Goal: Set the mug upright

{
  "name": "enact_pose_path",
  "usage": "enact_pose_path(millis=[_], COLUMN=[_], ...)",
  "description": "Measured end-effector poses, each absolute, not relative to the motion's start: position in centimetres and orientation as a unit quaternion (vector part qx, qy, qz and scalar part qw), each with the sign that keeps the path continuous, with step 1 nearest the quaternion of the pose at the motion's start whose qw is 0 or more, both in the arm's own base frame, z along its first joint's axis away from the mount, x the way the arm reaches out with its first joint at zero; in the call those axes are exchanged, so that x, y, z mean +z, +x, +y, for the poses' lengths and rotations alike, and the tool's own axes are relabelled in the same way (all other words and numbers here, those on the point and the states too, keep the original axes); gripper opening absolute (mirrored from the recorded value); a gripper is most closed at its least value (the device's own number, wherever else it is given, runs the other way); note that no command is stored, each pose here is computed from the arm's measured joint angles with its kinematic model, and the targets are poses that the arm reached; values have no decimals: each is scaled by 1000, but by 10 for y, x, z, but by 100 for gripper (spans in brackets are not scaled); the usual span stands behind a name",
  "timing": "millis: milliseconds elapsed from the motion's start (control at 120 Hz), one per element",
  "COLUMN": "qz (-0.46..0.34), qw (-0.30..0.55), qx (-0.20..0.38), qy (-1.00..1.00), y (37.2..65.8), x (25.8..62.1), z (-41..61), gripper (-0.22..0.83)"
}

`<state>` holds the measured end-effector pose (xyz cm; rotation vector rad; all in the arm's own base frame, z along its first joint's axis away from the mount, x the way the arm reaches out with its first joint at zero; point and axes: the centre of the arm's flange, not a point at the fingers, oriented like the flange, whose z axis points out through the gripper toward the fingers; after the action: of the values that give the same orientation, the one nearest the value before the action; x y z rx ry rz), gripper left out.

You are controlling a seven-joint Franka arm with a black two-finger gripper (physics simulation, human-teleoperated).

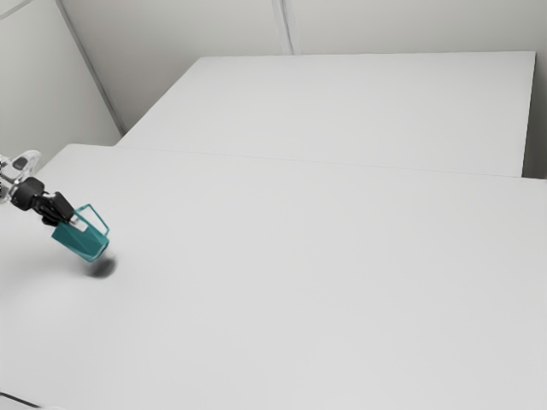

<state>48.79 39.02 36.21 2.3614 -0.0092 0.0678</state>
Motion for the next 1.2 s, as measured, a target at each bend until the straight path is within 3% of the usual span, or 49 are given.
enact_pose_path(millis=[275,683,900,1200], qz=[-96,-184,-177,-111], qw=[306,93,-1,-5], qx=[-9,-34,-8,19], qy=[947,978,984,994], y=[542,594,612,631], x=[418,400,406,391], z=[253,72,20,-5], gripper=[-17,-17,-17,-17])
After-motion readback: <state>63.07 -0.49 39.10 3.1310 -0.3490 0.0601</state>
